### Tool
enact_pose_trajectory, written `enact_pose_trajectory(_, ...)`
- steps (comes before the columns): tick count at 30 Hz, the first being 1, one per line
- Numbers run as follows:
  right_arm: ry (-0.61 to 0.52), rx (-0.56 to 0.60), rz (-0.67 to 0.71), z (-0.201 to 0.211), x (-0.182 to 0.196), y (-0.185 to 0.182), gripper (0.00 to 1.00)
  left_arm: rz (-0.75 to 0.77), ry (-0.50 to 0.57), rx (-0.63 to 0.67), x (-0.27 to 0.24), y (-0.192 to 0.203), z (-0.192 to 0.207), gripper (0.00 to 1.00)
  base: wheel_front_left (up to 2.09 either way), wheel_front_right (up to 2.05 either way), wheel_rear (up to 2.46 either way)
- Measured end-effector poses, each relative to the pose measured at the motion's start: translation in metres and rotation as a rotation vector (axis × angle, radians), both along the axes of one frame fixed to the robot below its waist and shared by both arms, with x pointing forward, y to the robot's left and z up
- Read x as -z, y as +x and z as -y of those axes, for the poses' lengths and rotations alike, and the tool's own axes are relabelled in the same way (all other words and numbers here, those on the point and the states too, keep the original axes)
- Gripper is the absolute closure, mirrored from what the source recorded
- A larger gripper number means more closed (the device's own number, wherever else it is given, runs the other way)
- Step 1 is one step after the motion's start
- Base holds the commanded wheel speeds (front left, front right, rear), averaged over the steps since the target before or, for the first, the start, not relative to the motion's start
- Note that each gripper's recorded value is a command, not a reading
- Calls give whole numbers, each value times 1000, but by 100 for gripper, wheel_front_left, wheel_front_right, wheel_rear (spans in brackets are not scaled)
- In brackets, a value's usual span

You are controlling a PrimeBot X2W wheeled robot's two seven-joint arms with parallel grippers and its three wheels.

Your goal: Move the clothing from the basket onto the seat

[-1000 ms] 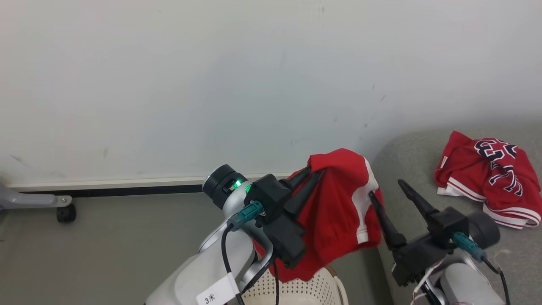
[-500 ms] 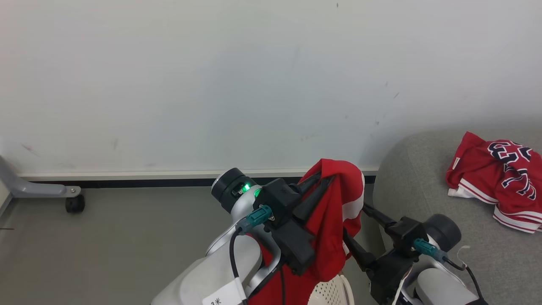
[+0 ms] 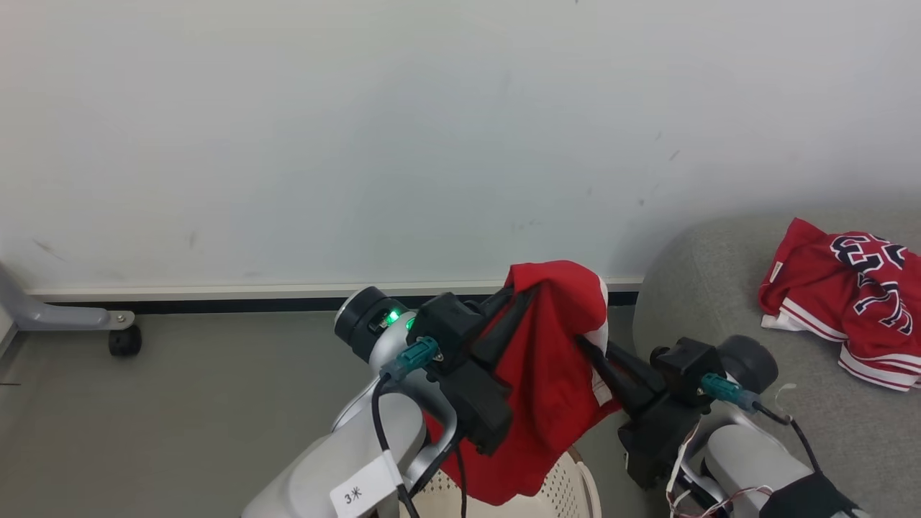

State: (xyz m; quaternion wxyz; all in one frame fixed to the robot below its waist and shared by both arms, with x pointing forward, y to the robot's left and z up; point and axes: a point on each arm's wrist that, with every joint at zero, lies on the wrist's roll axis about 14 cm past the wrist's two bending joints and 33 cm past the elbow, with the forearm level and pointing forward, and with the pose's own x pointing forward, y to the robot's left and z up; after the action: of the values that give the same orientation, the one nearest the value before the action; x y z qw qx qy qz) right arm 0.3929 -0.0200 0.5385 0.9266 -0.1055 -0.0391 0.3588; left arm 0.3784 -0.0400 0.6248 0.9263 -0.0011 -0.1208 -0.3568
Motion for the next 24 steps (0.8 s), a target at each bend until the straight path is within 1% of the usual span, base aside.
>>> enact_pose_trajectory(2,0,11,5,5,-3,3,100,-12,-3,-16,3,5,-5,100,0,0,0)
enact_pose_trajectory(3,2,29,12,12,-7,7,100,-29,-1,-37,8,9,-9,66,0,0,0)
enact_pose_trajectory(5,4,49,20,21,-11,11,100,-46,-6,-53,13,13,-13,24,0,0,0)
enact_pose_trajectory(6,6,61,25,26,-14,13,100,-54,-7,-56,16,13,-13,0,0,0,0)
enact_pose_trajectory(10,21,117,48,48,-27,21,100,-95,1,-68,33,14,-15,0,0,0,0)
enact_pose_trajectory(15,15,190,101,82,-47,30,100,-138,-14,-58,46,12,-10,0,0,0,0)
enact_pose_trajectory(24,-1,305,161,139,-67,23,100,-193,-13,17,66,-1,17,0,0,0,0)
